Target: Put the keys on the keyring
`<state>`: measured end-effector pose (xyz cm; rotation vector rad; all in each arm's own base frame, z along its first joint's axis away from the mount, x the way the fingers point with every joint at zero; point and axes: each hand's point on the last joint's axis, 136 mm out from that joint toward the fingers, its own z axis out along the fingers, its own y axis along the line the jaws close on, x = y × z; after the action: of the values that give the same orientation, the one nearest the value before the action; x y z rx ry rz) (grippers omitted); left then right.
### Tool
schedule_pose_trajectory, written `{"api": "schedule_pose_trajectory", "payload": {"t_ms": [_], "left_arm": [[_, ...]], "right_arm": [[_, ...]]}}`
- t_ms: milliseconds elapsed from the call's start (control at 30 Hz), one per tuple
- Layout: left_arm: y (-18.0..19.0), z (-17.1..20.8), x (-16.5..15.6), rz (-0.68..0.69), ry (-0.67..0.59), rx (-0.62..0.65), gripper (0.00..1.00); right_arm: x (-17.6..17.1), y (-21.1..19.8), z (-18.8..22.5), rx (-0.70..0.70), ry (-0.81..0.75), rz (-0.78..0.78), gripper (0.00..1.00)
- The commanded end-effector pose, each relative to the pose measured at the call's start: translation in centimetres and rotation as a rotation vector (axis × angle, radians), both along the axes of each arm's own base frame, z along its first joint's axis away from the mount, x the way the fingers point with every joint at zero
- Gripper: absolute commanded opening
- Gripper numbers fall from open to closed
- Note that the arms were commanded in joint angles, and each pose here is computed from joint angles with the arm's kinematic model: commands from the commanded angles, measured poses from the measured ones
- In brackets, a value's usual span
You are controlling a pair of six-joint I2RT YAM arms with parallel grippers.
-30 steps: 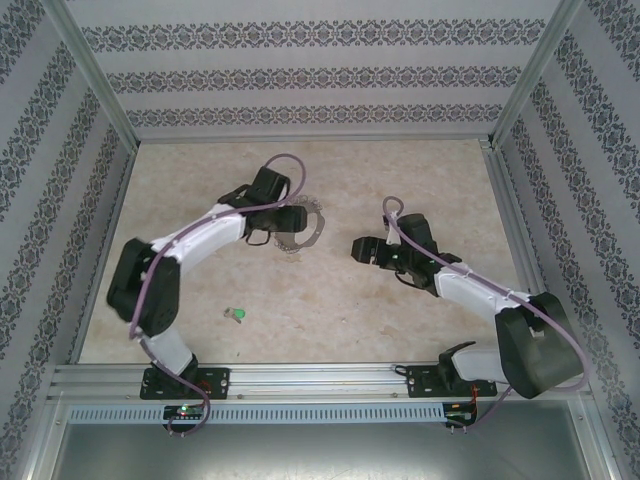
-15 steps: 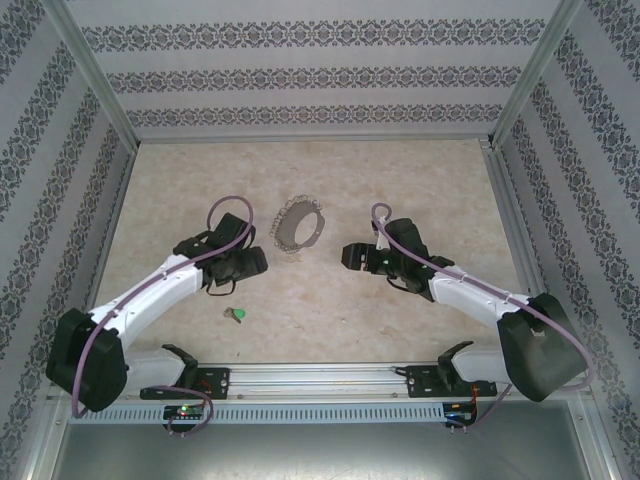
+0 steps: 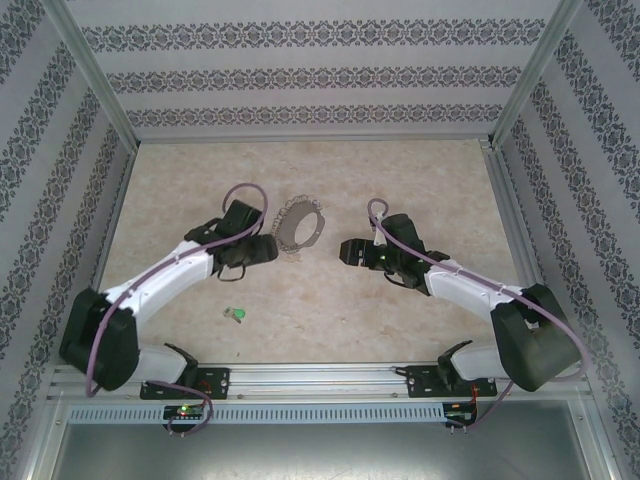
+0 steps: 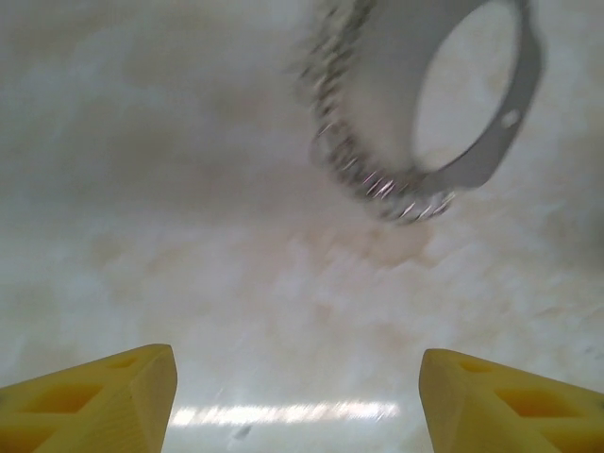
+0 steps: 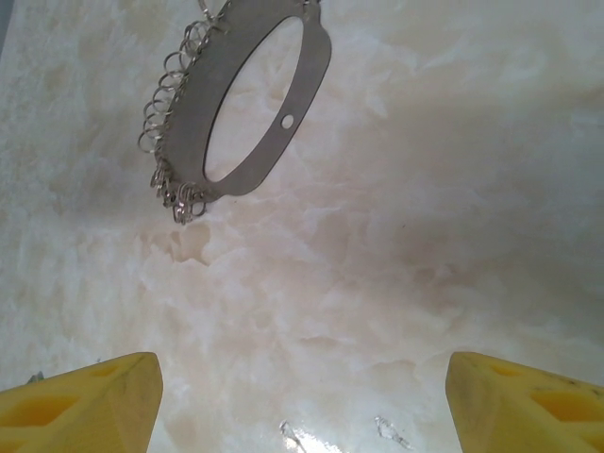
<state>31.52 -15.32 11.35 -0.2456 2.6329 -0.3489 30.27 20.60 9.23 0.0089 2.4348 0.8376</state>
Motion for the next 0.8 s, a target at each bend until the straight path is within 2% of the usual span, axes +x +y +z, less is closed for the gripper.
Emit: {"api": "schedule_pose_trajectory", "payload": {"t_ms": [0, 167, 400, 767], "left_arm": [[-3.5, 1.9, 4.0, -0.141, -0.115, 0.027, 0.7], [-7.8, 0.5, 7.2, -0.346, -0.098, 0.055, 0.63], [-11.7, -1.4, 10.9, -0.554, -0.117, 0.092, 0.62], [-14.5, -3.2, 14.9, -0.649, -0.104, 0.118, 0.51]], "right_arm": [[1.4, -0.5, 0.6, 0.003, -0.012, -0.022, 0.79], [2.3, -1.1, 0.6, 0.022, 0.007, -0.044, 0.79], [3.0, -2.6, -0.2, 0.027, 0.039, -0.089, 0.79], [3.8, -3.3, -1.4, 0.024, 0.072, -0.114, 0.79]]}}
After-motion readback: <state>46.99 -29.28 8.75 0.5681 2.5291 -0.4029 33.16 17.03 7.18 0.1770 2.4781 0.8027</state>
